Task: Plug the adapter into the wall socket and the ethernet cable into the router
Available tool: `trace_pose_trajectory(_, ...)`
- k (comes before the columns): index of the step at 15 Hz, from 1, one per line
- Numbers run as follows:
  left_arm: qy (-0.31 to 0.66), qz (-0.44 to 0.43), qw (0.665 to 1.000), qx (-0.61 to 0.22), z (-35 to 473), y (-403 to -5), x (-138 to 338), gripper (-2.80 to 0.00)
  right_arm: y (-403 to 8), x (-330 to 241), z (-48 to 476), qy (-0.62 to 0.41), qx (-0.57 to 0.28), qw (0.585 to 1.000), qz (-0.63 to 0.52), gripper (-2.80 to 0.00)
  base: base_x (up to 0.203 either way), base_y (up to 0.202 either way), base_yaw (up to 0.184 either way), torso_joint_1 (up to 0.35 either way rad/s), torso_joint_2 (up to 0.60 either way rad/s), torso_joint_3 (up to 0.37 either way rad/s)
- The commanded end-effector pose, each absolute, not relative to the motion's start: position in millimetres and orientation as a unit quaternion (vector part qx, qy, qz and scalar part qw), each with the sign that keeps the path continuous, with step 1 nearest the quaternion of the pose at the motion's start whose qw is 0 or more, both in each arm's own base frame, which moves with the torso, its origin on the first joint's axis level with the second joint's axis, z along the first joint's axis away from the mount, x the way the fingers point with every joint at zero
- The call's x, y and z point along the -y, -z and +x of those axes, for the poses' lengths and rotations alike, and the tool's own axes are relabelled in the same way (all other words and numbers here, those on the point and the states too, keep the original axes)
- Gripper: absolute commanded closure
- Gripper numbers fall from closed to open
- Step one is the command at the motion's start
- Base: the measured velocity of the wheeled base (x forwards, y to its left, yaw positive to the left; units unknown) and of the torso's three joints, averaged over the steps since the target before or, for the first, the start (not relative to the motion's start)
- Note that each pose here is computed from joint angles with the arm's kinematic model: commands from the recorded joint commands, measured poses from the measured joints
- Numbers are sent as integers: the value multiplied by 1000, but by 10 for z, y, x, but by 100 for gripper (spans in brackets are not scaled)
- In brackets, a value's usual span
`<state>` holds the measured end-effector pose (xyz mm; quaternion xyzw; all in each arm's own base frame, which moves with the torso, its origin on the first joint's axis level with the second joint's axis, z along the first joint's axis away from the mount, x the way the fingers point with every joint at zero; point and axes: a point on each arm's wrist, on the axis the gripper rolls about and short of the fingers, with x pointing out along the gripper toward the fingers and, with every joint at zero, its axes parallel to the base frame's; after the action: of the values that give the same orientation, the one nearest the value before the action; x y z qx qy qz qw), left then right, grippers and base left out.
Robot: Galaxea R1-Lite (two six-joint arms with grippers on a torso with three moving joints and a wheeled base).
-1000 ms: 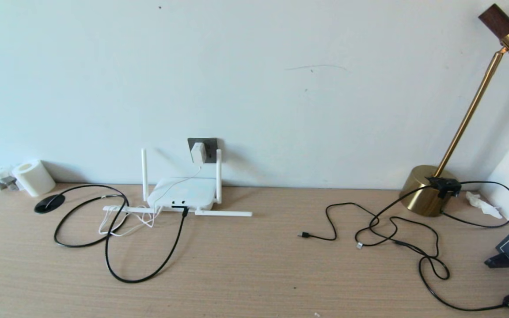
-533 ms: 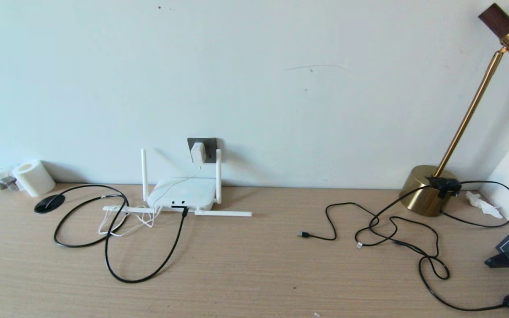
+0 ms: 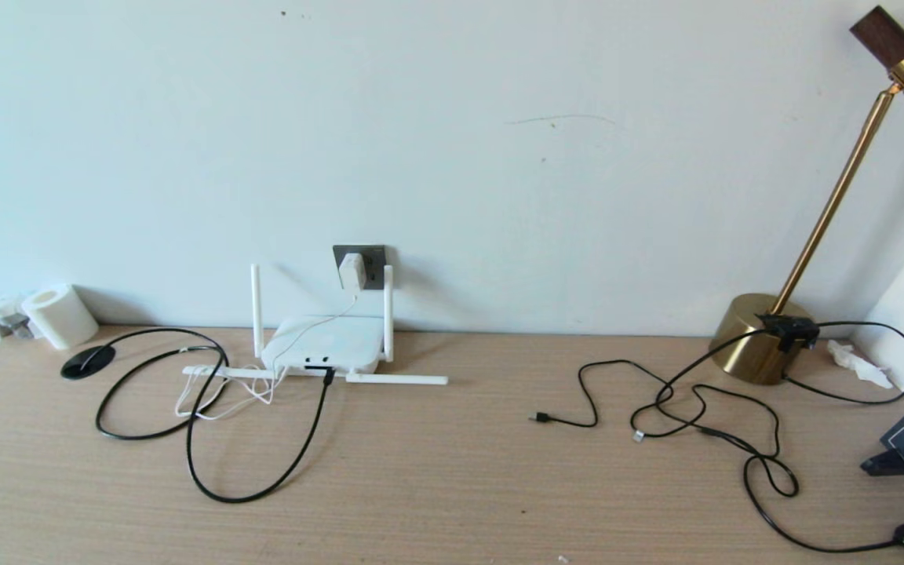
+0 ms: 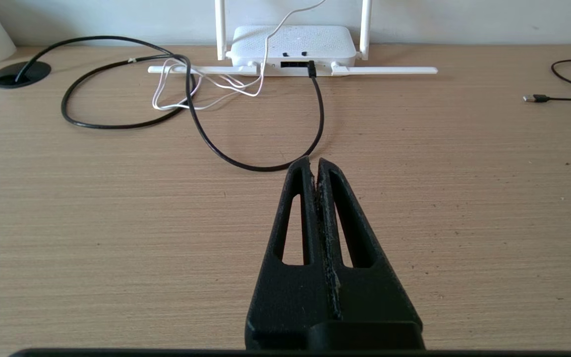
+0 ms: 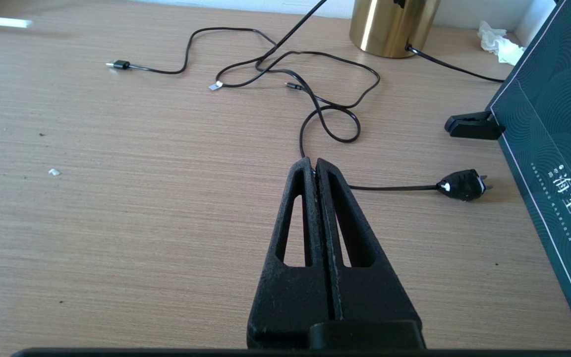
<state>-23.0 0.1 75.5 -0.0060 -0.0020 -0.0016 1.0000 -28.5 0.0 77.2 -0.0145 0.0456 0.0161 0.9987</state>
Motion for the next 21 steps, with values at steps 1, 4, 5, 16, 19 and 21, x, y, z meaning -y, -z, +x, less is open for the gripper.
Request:
trace_pose_trajectory(1,2,-7,1000,-1,-227,-751,-1,0,-771,0,-285,-16,-46,999,-16,0,0,0,0,0,0,0)
trace_pose_trajectory(4,2,-7,1000,-1,-227,-751,-1,0,-772,0,-285,-16,-46,999,-14,0,0,0,0,0,0,0)
trace_pose_trajectory(5,2,-7,1000,-1,-227,-751,-1,0,-770,0,-285,-16,-46,999,-12,0,0,0,0,0,0,0)
trace_pose_trajectory(16,2,-8,1000,0,-227,-752,0,0,-770,3,-285,-8,-47,999,-1,0,0,0,0,0,0,0)
trace_pose_trajectory(19,2,-8,1000,-1,-227,-751,-1,0,-772,3,-285,-9,-46,999,-1,0,0,0,0,0,0,0)
trace_pose_trajectory(21,2,-8,1000,-1,-227,-751,-1,0,-767,4,-283,-6,-47,999,-2,0,0,0,0,0,0,0)
